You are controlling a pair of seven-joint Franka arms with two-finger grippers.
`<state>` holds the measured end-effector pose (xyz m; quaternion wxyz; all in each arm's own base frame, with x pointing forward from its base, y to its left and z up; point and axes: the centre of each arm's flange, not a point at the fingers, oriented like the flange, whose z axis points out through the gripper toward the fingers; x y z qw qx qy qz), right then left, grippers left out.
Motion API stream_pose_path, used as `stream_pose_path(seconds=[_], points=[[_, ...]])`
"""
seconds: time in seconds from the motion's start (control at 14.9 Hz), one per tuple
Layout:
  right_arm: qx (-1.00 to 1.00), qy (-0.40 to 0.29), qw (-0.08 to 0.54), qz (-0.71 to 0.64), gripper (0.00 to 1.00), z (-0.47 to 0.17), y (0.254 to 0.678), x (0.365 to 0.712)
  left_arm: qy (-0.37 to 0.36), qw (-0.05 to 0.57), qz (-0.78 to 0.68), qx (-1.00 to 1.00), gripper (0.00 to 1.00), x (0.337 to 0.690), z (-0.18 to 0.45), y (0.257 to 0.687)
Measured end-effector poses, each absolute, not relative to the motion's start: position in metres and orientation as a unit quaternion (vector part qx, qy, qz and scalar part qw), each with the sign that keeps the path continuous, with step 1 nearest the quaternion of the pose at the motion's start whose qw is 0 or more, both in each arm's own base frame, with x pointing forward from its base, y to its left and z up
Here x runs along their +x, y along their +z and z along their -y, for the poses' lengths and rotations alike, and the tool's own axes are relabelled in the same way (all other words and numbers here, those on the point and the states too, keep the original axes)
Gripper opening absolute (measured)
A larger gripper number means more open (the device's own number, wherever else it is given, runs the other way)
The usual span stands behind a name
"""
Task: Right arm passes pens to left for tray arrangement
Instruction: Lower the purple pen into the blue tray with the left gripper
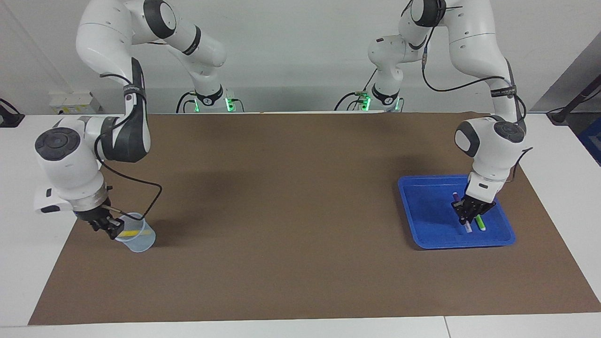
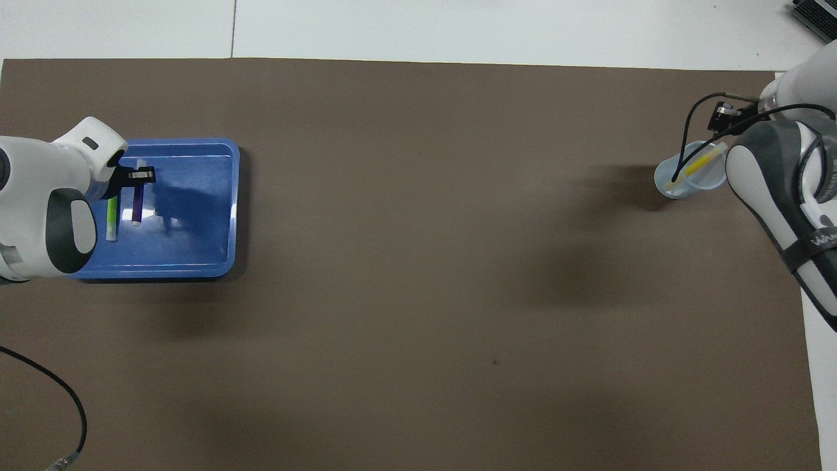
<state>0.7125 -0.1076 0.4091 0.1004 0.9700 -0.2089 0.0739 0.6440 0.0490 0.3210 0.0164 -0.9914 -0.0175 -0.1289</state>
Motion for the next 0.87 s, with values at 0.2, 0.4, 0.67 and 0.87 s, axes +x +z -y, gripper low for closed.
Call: stream_pose_path(seconds=[0.2,0.4,0.67,0.87], points=[[0.969,0.073,0.098,0.215,0.53,0.101,0.404,0.714,-0.128,0.016,0.017,-0.992,0.19,0.645,-0.049,0.319],[0.969,0.072,0.098,0.216,0.48,0.101,0.403,0.715,-0.124,0.015,0.014,-0.992,0.19,0.646,-0.047,0.313],[0.968,0.072,0.098,0.220,0.48,0.106,0.403,0.714,-0.122,0.017,0.001,-0.992,0.23,0.647,-0.047,0.309],[0.967,0.070,0.099,0.224,0.48,0.113,0.401,0.713,-0.122,0.017,-0.002,-0.992,0.39,0.647,-0.047,0.309]])
